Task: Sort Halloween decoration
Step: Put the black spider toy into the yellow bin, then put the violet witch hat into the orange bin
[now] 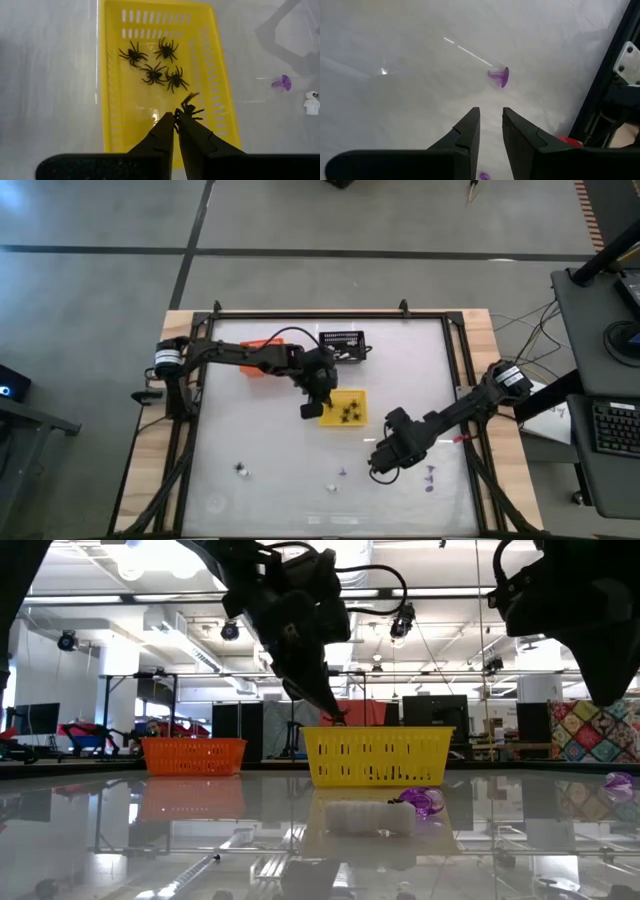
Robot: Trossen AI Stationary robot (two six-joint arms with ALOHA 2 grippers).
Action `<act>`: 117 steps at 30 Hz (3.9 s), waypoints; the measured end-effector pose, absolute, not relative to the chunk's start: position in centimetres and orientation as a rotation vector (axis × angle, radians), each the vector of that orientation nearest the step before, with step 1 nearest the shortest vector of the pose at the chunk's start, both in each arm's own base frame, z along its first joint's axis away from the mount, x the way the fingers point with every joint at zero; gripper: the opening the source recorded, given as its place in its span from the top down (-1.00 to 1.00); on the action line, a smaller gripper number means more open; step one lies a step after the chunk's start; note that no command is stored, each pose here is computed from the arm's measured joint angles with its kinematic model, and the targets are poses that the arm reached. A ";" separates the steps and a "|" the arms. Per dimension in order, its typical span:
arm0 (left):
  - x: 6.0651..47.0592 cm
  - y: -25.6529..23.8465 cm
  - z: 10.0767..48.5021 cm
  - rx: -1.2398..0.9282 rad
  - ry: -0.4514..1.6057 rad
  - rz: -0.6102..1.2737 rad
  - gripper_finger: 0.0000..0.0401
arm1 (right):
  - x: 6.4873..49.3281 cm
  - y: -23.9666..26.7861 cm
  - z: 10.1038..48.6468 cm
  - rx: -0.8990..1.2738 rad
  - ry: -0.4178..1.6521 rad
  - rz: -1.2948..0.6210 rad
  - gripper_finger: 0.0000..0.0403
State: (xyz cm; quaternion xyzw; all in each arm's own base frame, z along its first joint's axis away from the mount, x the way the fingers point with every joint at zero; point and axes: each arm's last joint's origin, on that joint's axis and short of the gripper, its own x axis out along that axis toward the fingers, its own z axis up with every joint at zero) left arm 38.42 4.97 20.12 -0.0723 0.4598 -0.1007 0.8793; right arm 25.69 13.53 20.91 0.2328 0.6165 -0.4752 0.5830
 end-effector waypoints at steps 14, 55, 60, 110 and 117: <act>37.6 4.8 20.9 -0.147 1.050 -0.229 0.55 | 24.2 13.0 20.4 0.507 1.290 -1.350 0.64; 31.5 3.9 29.3 -0.115 1.018 -0.229 0.54 | 20.0 7.6 15.6 0.867 1.229 -1.115 0.64; 31.5 3.9 29.3 -0.116 1.023 -0.228 0.54 | 19.8 7.6 15.0 0.885 1.237 -1.119 0.64; 22.6 4.0 33.6 -0.009 1.242 0.072 0.54 | 27.3 3.9 23.1 0.750 0.760 -0.843 0.96; 20.2 4.0 33.1 -0.038 1.237 0.131 0.54 | 30.1 1.0 24.5 0.705 0.694 -0.758 0.96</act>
